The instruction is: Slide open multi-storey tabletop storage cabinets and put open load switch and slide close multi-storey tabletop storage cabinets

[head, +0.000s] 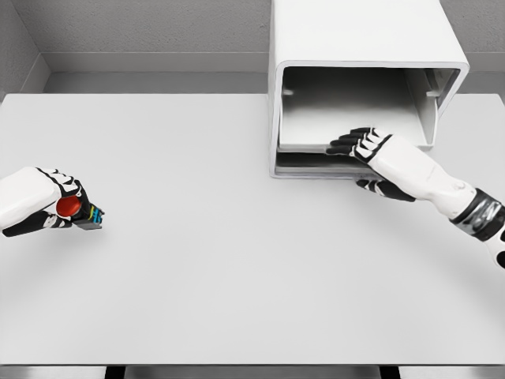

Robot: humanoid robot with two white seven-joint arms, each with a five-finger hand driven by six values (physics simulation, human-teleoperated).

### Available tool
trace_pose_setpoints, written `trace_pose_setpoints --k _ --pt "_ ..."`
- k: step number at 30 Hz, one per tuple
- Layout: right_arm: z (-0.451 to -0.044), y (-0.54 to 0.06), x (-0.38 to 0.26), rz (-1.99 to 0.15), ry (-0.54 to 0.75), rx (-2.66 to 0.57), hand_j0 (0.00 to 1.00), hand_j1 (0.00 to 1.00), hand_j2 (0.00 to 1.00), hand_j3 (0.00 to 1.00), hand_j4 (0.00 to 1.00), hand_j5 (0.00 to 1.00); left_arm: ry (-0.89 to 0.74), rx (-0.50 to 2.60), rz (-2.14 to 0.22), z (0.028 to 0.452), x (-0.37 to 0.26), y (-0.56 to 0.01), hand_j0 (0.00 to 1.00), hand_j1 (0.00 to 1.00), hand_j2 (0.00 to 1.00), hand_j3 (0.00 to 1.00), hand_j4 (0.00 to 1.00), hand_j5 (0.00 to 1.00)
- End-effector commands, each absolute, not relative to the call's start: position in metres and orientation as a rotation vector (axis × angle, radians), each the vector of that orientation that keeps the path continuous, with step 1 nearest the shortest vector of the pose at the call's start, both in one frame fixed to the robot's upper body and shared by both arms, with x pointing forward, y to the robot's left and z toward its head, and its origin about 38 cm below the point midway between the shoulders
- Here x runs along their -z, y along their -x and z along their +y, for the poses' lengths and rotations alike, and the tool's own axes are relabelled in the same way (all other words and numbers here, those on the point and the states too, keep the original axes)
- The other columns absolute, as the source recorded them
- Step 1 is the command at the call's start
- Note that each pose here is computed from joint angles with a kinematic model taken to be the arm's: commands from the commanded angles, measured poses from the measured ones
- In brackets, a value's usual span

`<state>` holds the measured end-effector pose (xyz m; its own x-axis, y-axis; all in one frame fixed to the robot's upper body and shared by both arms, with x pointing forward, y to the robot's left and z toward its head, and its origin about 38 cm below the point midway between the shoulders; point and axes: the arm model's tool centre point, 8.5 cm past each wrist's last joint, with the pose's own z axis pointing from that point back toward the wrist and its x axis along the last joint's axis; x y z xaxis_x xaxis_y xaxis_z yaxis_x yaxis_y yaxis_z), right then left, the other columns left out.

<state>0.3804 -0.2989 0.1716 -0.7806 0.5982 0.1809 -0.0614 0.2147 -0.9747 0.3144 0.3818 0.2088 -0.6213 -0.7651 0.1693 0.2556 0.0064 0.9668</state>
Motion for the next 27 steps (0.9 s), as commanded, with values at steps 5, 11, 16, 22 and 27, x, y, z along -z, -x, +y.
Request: trace_pose_setpoints --k 5,11,16,22,27 --pt "-0.303 -0.377 -0.185 -1.984 0.518 -1.608 0.85 0.85 0.85 0.85 0.85 0.85 -0.539 1.711 -1.538 0.381 -0.21 -0.314 0.39 0.39 0.39 0.39 0.39 0.39" --pt "-0.303 -0.37 -0.185 -1.982 0.503 -1.629 0.85 0.85 0.85 0.85 0.85 0.85 -0.538 1.703 -1.545 0.38 -0.209 -0.314 0.39 0.39 0.39 0.39 0.39 0.39" --pt "-0.303 -0.361 -0.183 -1.977 0.487 -1.643 0.85 0.85 0.85 0.85 0.85 0.85 -0.538 1.703 -1.545 0.38 -0.209 -0.314 0.39 0.39 0.39 0.39 0.39 0.39" --pt "-0.308 -0.345 -0.192 -1.998 0.504 -1.633 0.85 0.85 0.85 0.85 0.85 0.85 -0.538 1.703 -1.545 0.38 -0.209 -0.314 0.39 0.39 0.39 0.39 0.39 0.39" --pt "-0.308 -0.338 -0.194 -1.998 0.495 -1.654 0.86 0.86 0.86 0.86 0.86 0.86 -0.538 1.703 -1.545 0.38 -0.209 -0.314 0.39 0.39 0.39 0.39 0.39 0.39"
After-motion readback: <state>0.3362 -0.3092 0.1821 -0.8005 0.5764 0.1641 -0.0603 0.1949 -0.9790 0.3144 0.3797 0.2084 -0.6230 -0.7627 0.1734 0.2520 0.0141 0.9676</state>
